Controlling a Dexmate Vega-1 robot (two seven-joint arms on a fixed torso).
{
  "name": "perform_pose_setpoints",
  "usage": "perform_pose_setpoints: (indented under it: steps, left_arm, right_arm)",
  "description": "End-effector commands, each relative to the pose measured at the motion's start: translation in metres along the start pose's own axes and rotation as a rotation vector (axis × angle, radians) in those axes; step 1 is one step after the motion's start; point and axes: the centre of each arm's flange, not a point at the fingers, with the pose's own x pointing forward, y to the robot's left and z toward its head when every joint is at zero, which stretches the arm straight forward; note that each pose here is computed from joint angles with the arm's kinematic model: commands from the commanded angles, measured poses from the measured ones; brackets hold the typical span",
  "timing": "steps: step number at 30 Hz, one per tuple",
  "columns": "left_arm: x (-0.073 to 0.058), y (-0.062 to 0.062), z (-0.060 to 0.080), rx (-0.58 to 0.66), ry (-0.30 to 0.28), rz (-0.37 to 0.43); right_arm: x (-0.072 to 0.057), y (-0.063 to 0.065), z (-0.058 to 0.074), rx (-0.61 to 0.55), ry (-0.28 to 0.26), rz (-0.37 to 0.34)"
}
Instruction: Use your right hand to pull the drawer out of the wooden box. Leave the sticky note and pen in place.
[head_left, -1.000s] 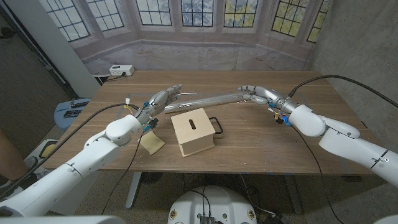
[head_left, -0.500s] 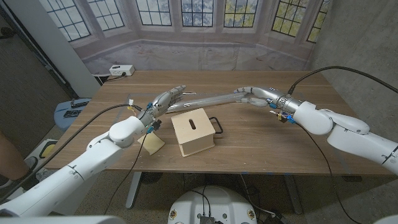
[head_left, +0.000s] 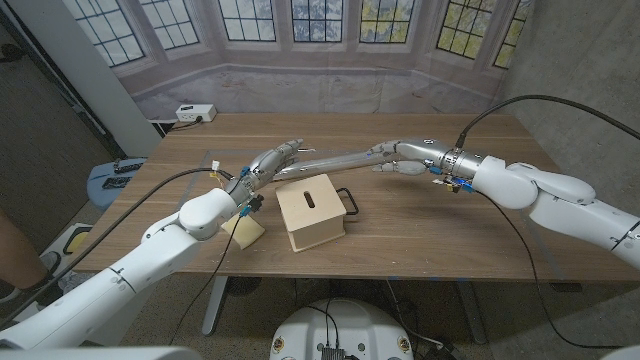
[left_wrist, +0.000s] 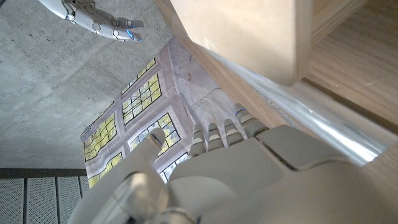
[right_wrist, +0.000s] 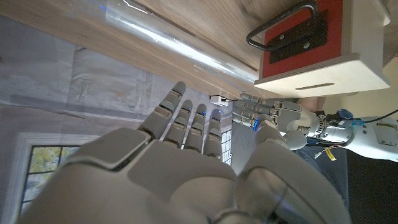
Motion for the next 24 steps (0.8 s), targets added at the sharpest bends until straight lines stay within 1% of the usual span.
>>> perform_pose_setpoints:
  steps: [1, 7, 14, 24]
  left_arm:
    - [-0.009, -0.005, 0.012, 0.082, -0.001, -0.028]
    - [-0.02, -0.008, 0.017, 0.148, -0.01, -0.049]
    - [-0.034, -0.01, 0.018, 0.203, 0.0, -0.077]
    - [-0.052, -0.01, 0.025, 0.324, -0.022, -0.107]
  right_arm:
    - [0.008, -0.002, 0.011, -0.113, -0.083, 0.04]
    - [0.008, -0.003, 0.016, -0.158, -0.088, 0.053]
    - [0.008, -0.003, 0.02, -0.211, -0.094, 0.058]
    - [0.01, -0.002, 0.023, -0.27, -0.102, 0.052]
